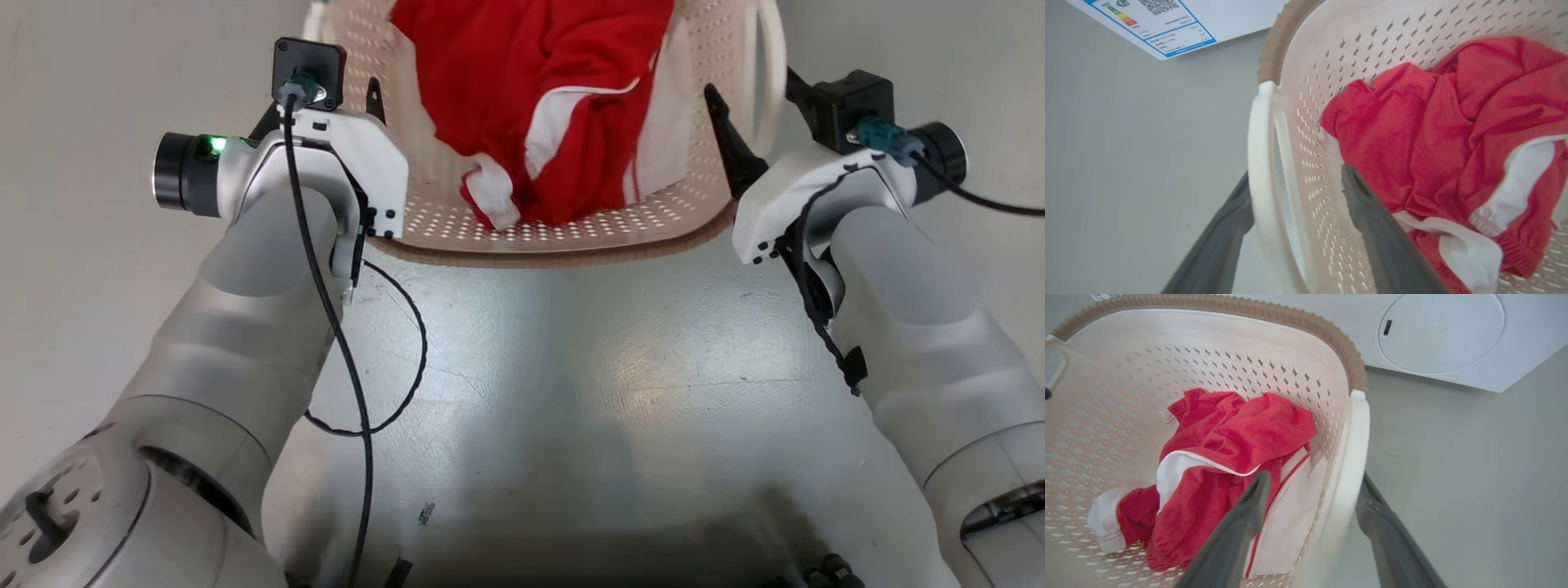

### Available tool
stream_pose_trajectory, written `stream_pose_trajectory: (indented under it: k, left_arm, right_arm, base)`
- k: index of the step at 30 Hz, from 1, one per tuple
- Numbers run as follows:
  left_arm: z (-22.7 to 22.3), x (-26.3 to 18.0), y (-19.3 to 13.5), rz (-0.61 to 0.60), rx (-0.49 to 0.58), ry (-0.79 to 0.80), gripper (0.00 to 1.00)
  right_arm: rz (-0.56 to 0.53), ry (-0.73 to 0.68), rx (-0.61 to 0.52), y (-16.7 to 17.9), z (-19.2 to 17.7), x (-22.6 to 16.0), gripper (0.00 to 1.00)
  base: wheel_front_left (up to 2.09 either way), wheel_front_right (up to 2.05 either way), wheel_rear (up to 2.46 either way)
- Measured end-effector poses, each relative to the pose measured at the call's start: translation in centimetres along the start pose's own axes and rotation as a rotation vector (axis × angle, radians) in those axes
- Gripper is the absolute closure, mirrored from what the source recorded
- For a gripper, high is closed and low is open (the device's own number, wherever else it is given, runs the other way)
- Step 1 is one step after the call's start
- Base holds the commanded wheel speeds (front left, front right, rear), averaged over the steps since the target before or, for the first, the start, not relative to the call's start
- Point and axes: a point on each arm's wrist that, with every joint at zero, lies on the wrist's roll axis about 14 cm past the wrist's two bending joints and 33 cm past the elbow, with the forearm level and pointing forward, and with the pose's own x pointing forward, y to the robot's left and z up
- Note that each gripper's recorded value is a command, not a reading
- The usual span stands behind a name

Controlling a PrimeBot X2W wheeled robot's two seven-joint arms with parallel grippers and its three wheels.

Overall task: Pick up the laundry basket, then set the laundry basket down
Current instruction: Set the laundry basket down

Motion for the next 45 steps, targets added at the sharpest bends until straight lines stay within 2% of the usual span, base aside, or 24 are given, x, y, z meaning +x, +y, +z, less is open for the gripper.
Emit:
stream_pose_trajectory:
  k: [13,25,38,45]
  left_arm:
    - [1.6,-0.9,0.1,0.016,-0.006,-0.025,0.00]
    - [3.5,-4.3,0.6,0.033,-0.076,-0.089,0.00]
    - [6.6,-11.1,0.8,0.014,-0.177,-0.203,0.00]
    - [7.5,-15.5,2.1,0.028,-0.215,-0.284,0.00]
  right_arm:
    - [-0.030,-0.055,-0.004,-0.1,1.6,-1.2,0.00]
    - [-0.066,-0.162,-0.023,-0.4,6.3,-3.6,0.00]
    - [-0.147,-0.269,-0.052,-1.9,11.0,-10.4,0.00]
    - [-0.176,-0.351,-0.082,-1.7,13.5,-14.8,0.00]
  base:
    - [0.00,0.00,0.00]
    - [0.00,0.00,0.00]
    - [0.00,0.00,0.00]
    - [0.00,0.00,0.00]
